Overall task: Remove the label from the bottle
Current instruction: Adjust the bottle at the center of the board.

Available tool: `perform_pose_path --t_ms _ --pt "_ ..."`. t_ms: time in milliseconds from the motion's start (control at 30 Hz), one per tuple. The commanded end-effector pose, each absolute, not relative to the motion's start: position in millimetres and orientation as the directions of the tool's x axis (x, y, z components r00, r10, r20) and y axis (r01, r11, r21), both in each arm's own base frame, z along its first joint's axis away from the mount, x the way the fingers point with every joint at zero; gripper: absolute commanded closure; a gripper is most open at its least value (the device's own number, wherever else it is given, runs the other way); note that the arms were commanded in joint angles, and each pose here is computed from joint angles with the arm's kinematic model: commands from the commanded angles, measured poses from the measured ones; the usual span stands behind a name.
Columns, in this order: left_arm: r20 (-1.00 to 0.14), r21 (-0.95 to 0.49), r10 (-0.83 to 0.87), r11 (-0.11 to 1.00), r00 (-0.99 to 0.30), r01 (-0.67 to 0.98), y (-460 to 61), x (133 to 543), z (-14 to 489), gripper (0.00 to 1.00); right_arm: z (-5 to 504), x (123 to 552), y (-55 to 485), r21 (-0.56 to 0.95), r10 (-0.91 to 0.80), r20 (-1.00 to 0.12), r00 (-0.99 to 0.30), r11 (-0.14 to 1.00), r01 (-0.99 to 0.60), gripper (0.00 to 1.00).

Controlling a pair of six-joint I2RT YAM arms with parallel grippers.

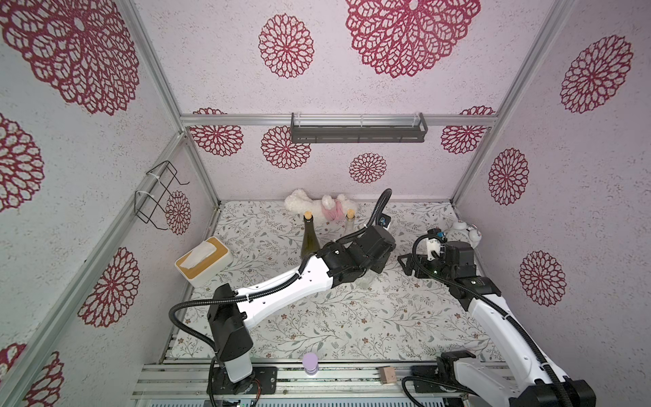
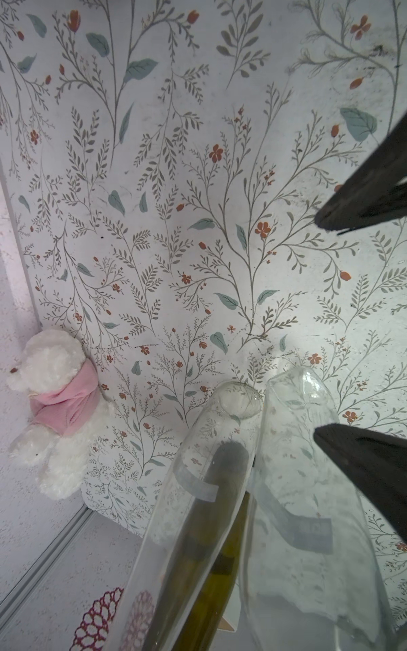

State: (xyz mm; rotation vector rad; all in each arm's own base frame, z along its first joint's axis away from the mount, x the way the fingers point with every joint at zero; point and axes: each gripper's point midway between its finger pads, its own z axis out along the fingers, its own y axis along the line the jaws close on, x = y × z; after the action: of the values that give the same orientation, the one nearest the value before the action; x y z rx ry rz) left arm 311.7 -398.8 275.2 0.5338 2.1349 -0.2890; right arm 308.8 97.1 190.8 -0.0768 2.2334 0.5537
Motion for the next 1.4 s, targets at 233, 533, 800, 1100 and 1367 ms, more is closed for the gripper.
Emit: perform_pose_path --t_ms 233,533,800,1100,1367 --pt "-0.805 -0.111 0.04 0.97 -0.592 0.216 -388.1 320.5 271.5 0.84 220.0 316.8 104.3 0.361 0.111 -0.782 -0.614 0.883 -0.3 0.11" --pt "-0.777 -0.137 0.018 0.971 -0.629 0.196 -395.3 315.1 258.1 0.82 217.3 312.9 106.1 0.359 0.096 -0.778 -0.621 0.879 -0.314 0.11" --pt "-0.77 -0.151 0.012 0.968 -0.639 0.2 -399.3 310.0 251.6 0.65 216.8 307.5 105.8 0.36 0.094 -0.778 -0.621 0.878 -0.317 0.09" --pt "-0.774 -0.16 0.005 0.966 -0.633 0.203 -398.0 306.2 255.8 0.4 214.6 304.3 105.8 0.363 0.095 -0.774 -0.626 0.876 -0.316 0.07" --pt "-0.787 -0.172 0.021 0.952 -0.617 0.252 -400.5 302.4 267.7 0.11 221.1 301.3 106.1 0.364 0.091 -0.773 -0.628 0.874 -0.321 0.06"
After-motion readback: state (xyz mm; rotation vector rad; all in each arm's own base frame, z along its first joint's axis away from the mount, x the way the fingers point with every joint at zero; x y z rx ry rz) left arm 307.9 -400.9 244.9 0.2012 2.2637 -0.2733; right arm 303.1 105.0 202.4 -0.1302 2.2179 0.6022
